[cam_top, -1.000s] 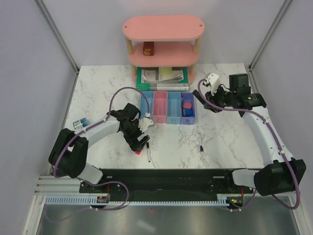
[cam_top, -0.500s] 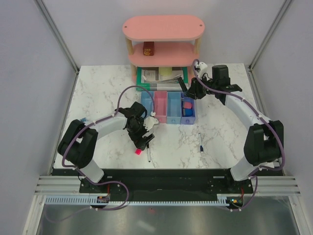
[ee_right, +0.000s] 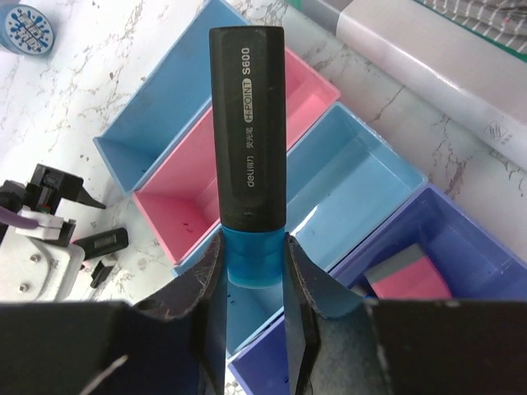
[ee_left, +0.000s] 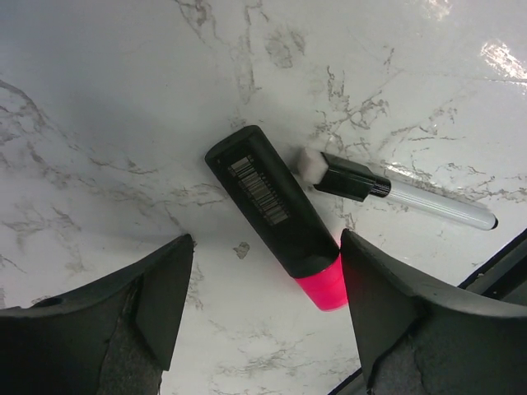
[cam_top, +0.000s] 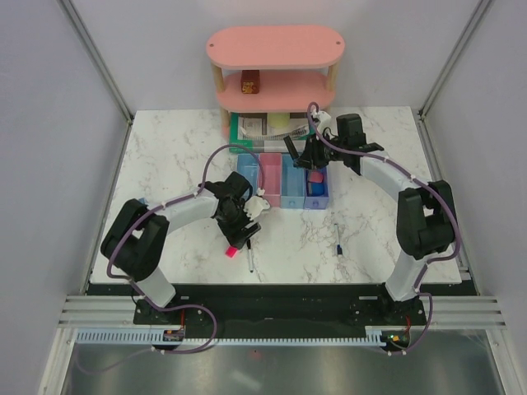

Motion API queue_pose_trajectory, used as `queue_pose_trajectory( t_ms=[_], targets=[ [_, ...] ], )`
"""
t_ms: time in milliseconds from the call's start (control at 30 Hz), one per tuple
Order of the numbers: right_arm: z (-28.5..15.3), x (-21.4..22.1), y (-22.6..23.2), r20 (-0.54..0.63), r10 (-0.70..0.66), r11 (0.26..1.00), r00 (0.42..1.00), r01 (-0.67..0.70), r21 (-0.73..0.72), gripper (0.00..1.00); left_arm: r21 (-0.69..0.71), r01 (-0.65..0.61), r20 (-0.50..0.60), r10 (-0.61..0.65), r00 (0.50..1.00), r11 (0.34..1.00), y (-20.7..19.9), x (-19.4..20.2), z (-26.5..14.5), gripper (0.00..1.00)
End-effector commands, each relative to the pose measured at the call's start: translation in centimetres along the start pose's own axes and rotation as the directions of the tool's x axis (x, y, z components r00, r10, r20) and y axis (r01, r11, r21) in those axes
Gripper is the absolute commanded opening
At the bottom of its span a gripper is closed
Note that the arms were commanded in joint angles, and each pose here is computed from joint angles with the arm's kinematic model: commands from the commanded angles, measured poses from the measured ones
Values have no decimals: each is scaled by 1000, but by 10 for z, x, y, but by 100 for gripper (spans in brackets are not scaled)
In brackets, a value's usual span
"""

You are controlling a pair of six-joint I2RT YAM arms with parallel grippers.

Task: Sort the stationery into containers
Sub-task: Pick up the pen from the center of the board.

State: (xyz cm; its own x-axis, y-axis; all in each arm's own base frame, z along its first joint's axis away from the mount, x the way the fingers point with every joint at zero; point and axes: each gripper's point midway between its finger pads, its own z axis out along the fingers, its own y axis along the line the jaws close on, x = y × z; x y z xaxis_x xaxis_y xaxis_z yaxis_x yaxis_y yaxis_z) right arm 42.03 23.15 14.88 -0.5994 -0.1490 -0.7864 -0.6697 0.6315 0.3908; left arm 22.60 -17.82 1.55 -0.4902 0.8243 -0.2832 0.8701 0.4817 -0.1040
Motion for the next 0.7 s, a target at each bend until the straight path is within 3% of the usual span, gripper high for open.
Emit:
queue_pose_trajectory(
  t_ms=[0, 167, 300, 467, 667],
  targets=[
    [2, -41, 10, 99, -53, 998, 994, 57, -40, 22, 59, 35, -52, -32, 998, 998, -14, 11, 27, 77],
    [13, -25, 13, 64, -34, 998, 997, 37, -51, 22, 62, 25, -69, -21, 997, 998, -19, 9, 31, 56],
    [18, -8, 12, 42, -16, 999, 999, 18, -41, 23, 70, 15, -80, -9, 997, 997, -22, 10, 34, 30],
    [16, 13, 8, 14, 2, 1000, 1000, -1, -12, 22, 76, 12, -85, -6, 996, 997, -24, 11, 33, 5],
    [11, 27, 6, -8, 26, 999, 1000, -25, 22, 23, 88, 0, -63, 5, 998, 996, -27, 6, 25, 2]
  ],
)
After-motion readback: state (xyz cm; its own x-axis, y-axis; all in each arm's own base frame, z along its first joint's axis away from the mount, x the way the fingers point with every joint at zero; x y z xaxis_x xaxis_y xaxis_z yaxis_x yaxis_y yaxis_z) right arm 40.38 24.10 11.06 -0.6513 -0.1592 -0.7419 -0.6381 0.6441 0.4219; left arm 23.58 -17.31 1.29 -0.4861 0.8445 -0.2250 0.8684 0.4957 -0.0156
